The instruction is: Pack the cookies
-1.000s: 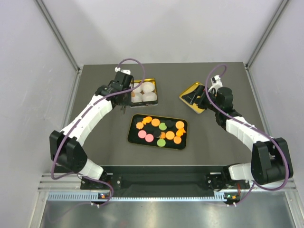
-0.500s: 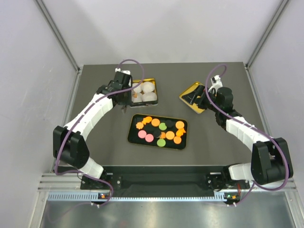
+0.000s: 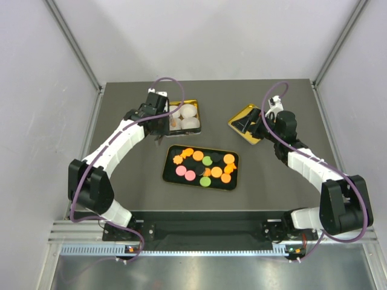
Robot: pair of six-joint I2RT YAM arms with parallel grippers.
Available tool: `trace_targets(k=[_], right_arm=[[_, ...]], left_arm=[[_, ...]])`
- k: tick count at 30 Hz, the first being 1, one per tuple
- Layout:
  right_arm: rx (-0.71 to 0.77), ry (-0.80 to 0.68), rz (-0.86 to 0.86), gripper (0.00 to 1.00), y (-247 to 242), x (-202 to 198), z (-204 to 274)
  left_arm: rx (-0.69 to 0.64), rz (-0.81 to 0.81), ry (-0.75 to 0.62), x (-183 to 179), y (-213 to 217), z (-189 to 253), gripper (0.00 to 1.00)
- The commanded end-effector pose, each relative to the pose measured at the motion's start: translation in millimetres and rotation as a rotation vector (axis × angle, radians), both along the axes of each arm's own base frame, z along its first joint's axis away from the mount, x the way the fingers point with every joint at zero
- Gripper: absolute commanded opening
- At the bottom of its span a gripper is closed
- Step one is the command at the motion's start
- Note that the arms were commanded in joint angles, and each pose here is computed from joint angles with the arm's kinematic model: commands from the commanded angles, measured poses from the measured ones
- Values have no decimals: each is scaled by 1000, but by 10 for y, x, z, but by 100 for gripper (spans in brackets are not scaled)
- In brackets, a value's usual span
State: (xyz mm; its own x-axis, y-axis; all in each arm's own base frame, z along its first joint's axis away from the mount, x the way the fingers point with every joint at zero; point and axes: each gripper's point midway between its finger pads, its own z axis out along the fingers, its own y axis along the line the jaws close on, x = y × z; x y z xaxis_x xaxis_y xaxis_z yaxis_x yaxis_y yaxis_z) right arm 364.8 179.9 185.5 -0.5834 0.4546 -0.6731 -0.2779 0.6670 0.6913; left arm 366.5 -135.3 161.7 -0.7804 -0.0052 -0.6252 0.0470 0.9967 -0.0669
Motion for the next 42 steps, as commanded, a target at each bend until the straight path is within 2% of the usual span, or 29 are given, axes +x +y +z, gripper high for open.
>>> trace_targets(k=[1, 11, 18, 30, 36, 42], right_arm=[[27, -120, 21, 100, 65, 47, 433], [24, -123, 23, 100, 62, 31, 441], [22, -121, 24, 100, 65, 28, 434], [21, -120, 26, 100, 65, 20, 449], [23, -122, 27, 100, 74, 13, 451], [26, -111, 35, 100, 96, 25, 409]], left_arm=[[-26, -8, -51, 108, -45, 91, 37], [-27, -9, -75, 126, -41, 207, 42], [-74, -50, -131, 59, -104, 591, 42], [-41, -115, -83, -773, -242, 625, 40], [-31, -150, 3, -1203, -267, 391, 41], [-18, -156, 65, -1429, -259, 153, 50]])
